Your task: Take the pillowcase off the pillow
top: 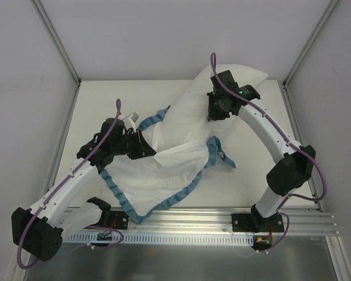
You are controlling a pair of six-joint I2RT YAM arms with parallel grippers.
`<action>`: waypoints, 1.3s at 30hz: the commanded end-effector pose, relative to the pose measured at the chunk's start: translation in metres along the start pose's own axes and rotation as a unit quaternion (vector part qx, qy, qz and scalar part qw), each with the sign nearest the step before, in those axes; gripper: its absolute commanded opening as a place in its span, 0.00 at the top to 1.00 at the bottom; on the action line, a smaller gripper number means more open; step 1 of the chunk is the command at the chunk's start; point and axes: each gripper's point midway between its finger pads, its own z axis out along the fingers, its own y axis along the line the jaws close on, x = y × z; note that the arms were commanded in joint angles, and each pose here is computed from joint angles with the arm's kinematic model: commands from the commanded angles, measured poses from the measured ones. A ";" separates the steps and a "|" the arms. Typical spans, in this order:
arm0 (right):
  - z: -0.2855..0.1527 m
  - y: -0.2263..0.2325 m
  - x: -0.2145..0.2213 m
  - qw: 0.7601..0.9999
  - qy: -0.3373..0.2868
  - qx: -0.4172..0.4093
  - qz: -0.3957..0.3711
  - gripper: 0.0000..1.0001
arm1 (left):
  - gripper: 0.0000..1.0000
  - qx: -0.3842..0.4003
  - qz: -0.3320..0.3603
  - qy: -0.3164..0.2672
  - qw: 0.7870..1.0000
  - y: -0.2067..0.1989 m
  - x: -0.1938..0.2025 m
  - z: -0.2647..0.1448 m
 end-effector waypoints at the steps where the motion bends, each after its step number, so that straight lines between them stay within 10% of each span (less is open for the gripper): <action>1: -0.011 -0.078 -0.031 0.989 -0.092 0.101 0.053 0.99 | 1.00 -0.061 -0.015 0.053 0.997 0.024 0.026 -0.011; 11: -0.016 -0.014 0.099 0.994 -0.080 -0.014 0.068 0.99 | 1.00 -0.109 -0.060 0.022 0.992 0.038 -0.055 0.014; 18: -0.060 0.043 0.099 0.988 -0.131 -0.078 0.007 0.97 | 1.00 -0.116 -0.082 0.050 0.989 0.047 -0.071 0.051; 22: -0.085 0.046 0.070 0.983 -0.161 -0.071 -0.062 0.21 | 1.00 -0.114 -0.084 0.059 0.988 0.049 -0.067 0.062; 25: -0.091 0.053 0.049 0.980 -0.151 -0.047 -0.123 0.02 | 1.00 -0.110 -0.084 0.060 0.988 0.048 -0.067 0.063; 33: -0.036 0.100 0.042 0.976 -0.061 -0.049 -0.204 0.04 | 1.00 -0.090 -0.059 0.036 0.994 0.031 -0.081 0.052; 36: 0.002 0.111 0.062 0.976 -0.015 -0.061 -0.208 0.00 | 0.66 -0.079 -0.050 0.016 0.995 0.022 -0.092 0.043; 37: 0.013 0.111 0.069 0.978 0.004 -0.060 -0.202 0.37 | 0.24 -0.076 -0.049 0.006 0.996 0.020 -0.099 0.039; 39: 0.029 0.106 0.085 0.978 0.033 -0.048 -0.203 0.99 | 0.03 -0.071 -0.043 -0.012 0.997 0.013 -0.111 0.032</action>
